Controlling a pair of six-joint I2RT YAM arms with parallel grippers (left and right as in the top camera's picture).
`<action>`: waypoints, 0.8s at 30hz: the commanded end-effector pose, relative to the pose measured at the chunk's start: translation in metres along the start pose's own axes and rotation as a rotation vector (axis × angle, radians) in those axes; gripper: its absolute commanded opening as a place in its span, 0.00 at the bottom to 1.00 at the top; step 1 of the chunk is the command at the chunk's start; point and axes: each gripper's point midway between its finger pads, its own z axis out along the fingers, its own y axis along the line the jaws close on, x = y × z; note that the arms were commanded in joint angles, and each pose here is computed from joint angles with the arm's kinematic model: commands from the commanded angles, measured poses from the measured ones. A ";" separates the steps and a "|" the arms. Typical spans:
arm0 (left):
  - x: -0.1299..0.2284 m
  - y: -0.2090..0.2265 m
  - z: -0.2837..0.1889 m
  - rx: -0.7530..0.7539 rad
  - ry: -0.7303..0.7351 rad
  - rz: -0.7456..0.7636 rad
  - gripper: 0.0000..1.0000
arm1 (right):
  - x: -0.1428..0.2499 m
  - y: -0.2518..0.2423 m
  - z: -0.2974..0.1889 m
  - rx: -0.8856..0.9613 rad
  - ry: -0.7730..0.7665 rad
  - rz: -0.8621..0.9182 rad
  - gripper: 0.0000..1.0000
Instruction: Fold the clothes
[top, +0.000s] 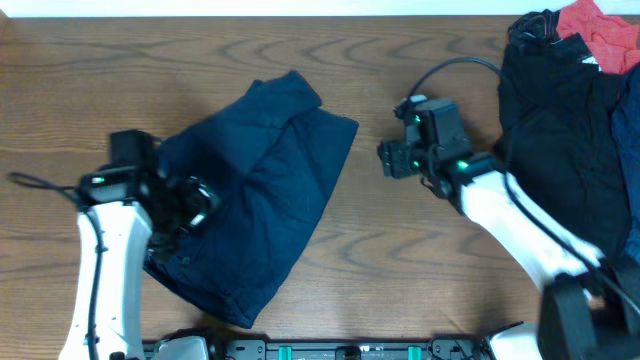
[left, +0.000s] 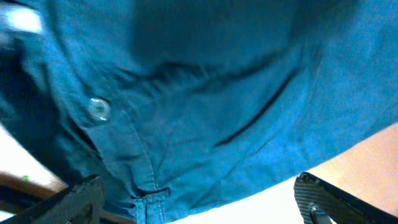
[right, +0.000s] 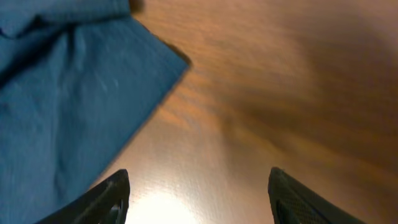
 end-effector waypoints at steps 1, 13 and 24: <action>0.018 0.000 0.018 -0.020 0.054 0.056 0.98 | 0.003 0.017 0.031 -0.110 0.003 -0.038 0.69; 0.032 0.008 0.035 -0.046 0.093 0.054 0.98 | 0.033 0.041 0.118 -0.224 0.093 -0.011 0.79; 0.029 0.006 0.035 -0.038 0.081 0.057 0.98 | 0.038 0.021 0.137 -0.096 0.114 0.088 0.01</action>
